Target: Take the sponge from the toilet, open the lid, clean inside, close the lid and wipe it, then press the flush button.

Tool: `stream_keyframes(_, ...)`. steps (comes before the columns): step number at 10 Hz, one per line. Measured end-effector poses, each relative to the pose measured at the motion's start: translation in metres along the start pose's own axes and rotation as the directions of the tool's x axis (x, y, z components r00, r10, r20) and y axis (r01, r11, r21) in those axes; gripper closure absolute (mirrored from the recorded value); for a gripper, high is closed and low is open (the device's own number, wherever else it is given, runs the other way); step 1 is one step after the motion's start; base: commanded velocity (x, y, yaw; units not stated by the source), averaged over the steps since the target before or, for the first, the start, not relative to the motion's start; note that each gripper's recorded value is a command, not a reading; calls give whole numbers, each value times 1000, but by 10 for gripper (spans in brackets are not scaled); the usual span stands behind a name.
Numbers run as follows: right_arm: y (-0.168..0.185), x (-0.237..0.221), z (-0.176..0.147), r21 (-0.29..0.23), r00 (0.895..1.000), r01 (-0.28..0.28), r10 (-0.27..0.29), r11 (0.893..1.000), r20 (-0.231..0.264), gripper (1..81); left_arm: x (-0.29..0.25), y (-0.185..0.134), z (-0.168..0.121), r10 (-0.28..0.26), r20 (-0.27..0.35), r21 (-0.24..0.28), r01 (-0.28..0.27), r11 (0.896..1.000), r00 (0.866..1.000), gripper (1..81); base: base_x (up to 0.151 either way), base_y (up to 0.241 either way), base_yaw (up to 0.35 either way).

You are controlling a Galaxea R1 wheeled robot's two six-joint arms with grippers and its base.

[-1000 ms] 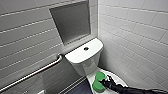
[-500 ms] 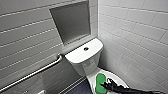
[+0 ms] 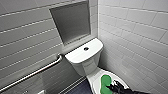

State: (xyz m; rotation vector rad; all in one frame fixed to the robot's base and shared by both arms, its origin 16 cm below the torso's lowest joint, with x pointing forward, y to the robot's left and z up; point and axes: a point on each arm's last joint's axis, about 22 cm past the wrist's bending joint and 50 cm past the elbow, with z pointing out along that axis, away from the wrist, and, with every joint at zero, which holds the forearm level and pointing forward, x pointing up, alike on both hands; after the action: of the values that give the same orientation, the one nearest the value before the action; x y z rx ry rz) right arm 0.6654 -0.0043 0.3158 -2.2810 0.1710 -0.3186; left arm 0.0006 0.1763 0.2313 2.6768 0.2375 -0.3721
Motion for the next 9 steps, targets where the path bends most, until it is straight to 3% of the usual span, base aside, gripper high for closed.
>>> stream_keyframes(4, 8, -50, -72, 44, 997, -57, 55, 997, 51, 811, 0, 0, 0, 1, 0, -1, -1, 1000, 1000, 10, 0, 0, 0)
stream_keyframes(5, 17, -66, -90, 33, 995, -77, 75, 996, 64, 811, 1, 0, 0, 1, -1, 0, -1, 1000, 1000, 10, 0, 0, 0)
stream_keyframes(7, 76, -117, -137, -73, 988, -128, 134, 989, 81, 811, 1, 0, 0, 2, -1, 0, -2, 1000, 1000, 10, 0, 0, 0)
stream_keyframes(9, 98, -143, -154, -125, 986, -155, 162, 980, 50, 811, 4, -1, -1, 3, -5, 2, -3, 1000, 1000, 10, 0, 0, 0)
